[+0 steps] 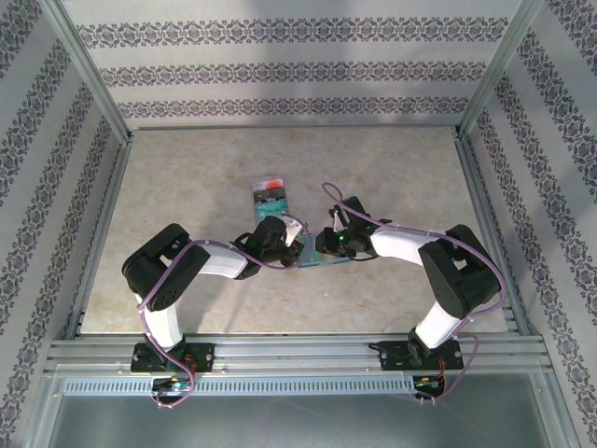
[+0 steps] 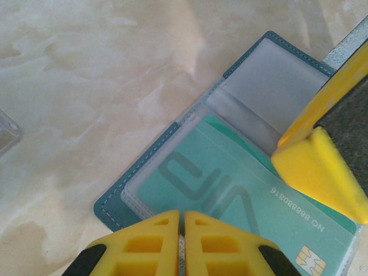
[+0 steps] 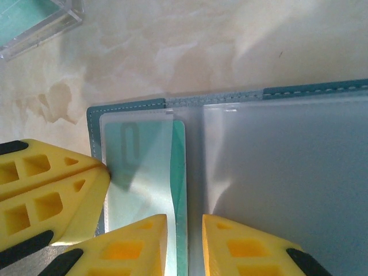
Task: Take the credit cards out of the card holder
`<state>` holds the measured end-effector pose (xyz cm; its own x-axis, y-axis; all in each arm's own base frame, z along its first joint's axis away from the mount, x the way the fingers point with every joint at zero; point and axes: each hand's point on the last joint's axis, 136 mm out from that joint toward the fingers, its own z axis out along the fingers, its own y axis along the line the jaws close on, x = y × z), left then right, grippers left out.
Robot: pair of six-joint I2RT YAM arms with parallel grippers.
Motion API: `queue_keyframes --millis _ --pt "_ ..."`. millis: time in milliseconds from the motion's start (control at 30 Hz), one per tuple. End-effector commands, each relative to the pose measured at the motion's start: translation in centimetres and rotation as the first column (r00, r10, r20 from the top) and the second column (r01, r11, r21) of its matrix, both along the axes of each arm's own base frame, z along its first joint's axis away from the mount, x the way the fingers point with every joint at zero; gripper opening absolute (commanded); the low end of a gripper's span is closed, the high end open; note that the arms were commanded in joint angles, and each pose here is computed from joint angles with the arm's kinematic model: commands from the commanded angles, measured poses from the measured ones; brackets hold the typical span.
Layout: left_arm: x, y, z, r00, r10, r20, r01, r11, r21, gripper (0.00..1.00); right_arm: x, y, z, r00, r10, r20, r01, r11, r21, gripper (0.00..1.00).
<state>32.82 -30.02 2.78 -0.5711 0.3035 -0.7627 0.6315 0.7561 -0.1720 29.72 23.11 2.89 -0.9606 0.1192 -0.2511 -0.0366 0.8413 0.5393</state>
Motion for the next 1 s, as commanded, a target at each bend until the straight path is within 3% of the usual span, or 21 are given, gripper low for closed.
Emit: queue_keyframes --millis 0,300,733,967 --pt "-0.8 0.3 -1.7 0.999 0.001 -0.052 0.000 0.999 0.033 0.09 0.0 -0.7 0.0 1.000 -0.020 0.002 0.020 1.000 -0.006 0.24" --pt "-0.9 0.1 -1.9 0.998 -0.006 -0.065 0.008 1.000 0.027 0.09 -0.2 1.1 -0.9 0.999 0.004 -0.036 -0.001 0.995 0.096 0.21" --pt "-1.0 0.3 -2.1 0.998 -0.011 -0.067 0.014 0.999 0.040 0.08 -0.2 2.2 2.8 1.000 0.021 0.008 -0.022 0.966 0.258 0.19" --pt "-1.0 0.3 -2.1 0.998 -0.014 -0.066 0.017 0.999 0.045 0.08 -0.3 2.3 2.9 1.000 0.019 0.002 -0.019 0.955 0.296 0.16"
